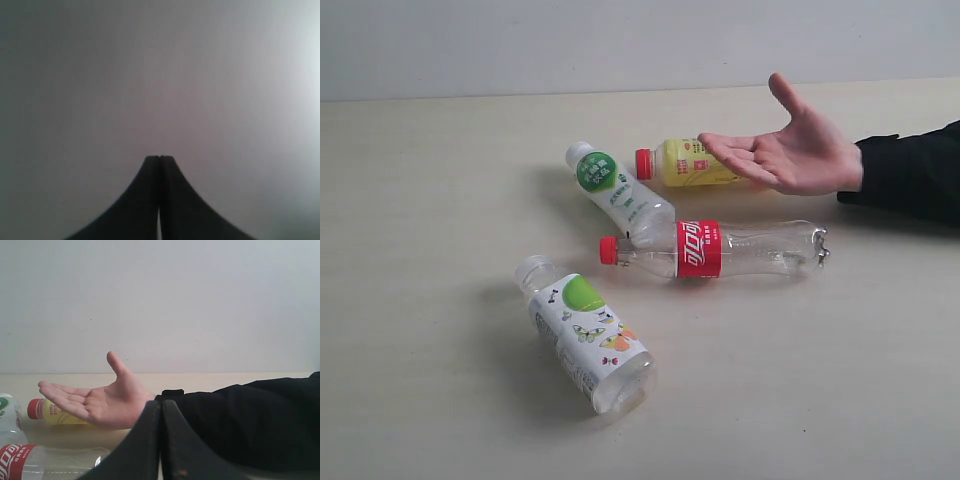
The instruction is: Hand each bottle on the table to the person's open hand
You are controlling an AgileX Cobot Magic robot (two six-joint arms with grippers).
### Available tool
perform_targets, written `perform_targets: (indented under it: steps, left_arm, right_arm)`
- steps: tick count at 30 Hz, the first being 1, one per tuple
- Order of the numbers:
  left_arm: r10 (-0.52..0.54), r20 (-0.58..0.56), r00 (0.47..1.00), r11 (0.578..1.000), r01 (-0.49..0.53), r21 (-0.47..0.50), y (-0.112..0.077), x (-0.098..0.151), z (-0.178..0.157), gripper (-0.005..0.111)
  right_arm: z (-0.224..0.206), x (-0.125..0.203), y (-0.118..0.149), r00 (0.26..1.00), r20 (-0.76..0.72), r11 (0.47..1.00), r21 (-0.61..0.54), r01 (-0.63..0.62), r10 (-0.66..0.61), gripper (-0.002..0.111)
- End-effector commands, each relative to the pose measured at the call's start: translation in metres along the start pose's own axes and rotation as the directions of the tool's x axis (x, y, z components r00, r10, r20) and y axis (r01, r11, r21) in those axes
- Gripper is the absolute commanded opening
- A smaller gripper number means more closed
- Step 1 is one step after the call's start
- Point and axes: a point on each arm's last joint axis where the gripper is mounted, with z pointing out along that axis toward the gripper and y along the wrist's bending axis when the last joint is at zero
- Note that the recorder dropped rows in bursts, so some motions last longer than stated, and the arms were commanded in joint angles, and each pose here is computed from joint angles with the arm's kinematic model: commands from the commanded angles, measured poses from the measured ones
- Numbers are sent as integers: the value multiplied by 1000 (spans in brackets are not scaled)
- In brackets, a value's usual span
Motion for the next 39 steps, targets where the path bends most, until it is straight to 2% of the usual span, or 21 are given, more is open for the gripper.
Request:
perform_targets:
  steps: [1, 7, 8, 10, 13, 14, 16, 19, 22, 23, 24, 25, 26, 28, 29, 30, 31, 33, 35, 37, 39]
  left_arm:
    - [27, -117, 993, 1000, -27, 8, -4, -16, 34, 0]
    - [304, -149, 941, 939, -270, 212, -21, -49, 90, 0]
    - [347, -142, 927, 917, -303, 260, -25, -53, 98, 0]
    - [507, -138, 851, 819, -426, 384, -32, -60, 117, 0]
    - [779, -116, 617, 570, -617, 543, -32, -61, 142, 0]
    - [794, -102, 599, 549, -636, 542, -31, -63, 149, 0]
    - [876, -96, 473, 456, -746, 486, -18, -63, 166, 0]
    - [950, -204, 235, 297, -881, 368, 12, -61, 188, 0]
    - [862, -479, -167, -14, -952, 306, 58, -55, 198, 0]
    - [776, -568, -275, -93, -940, 327, 71, -50, 200, 0]
    - [685, -642, -344, -129, -925, 358, 82, -43, 202, 0]
    - [618, -697, -363, -91, -914, 396, 90, -31, 204, 0]
    - [548, -738, -393, -19, -888, 459, 95, -18, 206, 0]
    - [484, -730, -482, 181, -761, 622, 92, 7, 210, 0]
    - [505, -673, -541, 308, -615, 726, 84, 23, 209, 0]
    - [577, -567, -588, 390, -412, 823, 71, 37, 207, 0]
    - [658, -455, -600, 409, -223, 885, 59, 46, 204, 0]
    - [803, -371, -466, 414, -11, 910, 31, 58, 207, 0]
    - [867, -368, -336, 402, 35, 915, 6, 63, 211, 0]
    - [919, -293, -262, 321, 69, 945, -15, 66, 212, 0]
    - [949, -217, -230, 241, 81, 967, -32, 71, 212, 0]
  right_arm:
    - [0, 1, 0, 1000, 4, 1000, -2, -1, 1, 0]
    - [0, 1, 0, 1000, 4, 1000, -2, -1, 1, 0]
    - [0, 1, 0, 1000, 4, 1000, -2, -1, 1, 0]
    - [0, 1, 0, 1000, 4, 1000, -2, 1, -1, 0]
    - [0, 1, 0, 1000, 4, 1000, -2, 1, -1, 0]
    - [0, 1, 0, 1000, 4, 1000, -2, 1, -1, 0]
    - [0, 1, 0, 1000, 4, 1000, -2, 1, -1, 0]
    - [0, 1, 0, 1000, 4, 1000, -2, 1, -1, 0]
    - [0, 1, 0, 1000, 4, 1000, -2, 1, -1, 0]
    - [0, 1, 0, 1000, 4, 1000, -2, 1, -1, 0]
    - [0, 1, 0, 1000, 4, 1000, -2, 1, -1, 0]
    - [0, 1, 0, 1000, 4, 1000, -2, -1, 1, 0]
    - [0, 1, 0, 1000, 4, 1000, -2, -1, 1, 0]
    - [0, 1, 0, 1000, 4, 1000, -2, -1, 1, 0]
    - [0, 1, 0, 1000, 4, 1000, -2, -1, 1, 0]
    - [0, 1, 0, 1000, 4, 1000, -2, -1, 1, 0]
    - [0, 1, 0, 1000, 4, 1000, -2, -1, 1, 0]
    - [0, 1, 0, 1000, 4, 1000, -2, -1, 1, 0]
    - [0, 1, 0, 1000, 4, 1000, -2, -1, 1, 0]
    - [0, 1, 0, 1000, 4, 1000, -2, -1, 1, 0]
    - [0, 1, 0, 1000, 4, 1000, -2, -1, 1, 0]
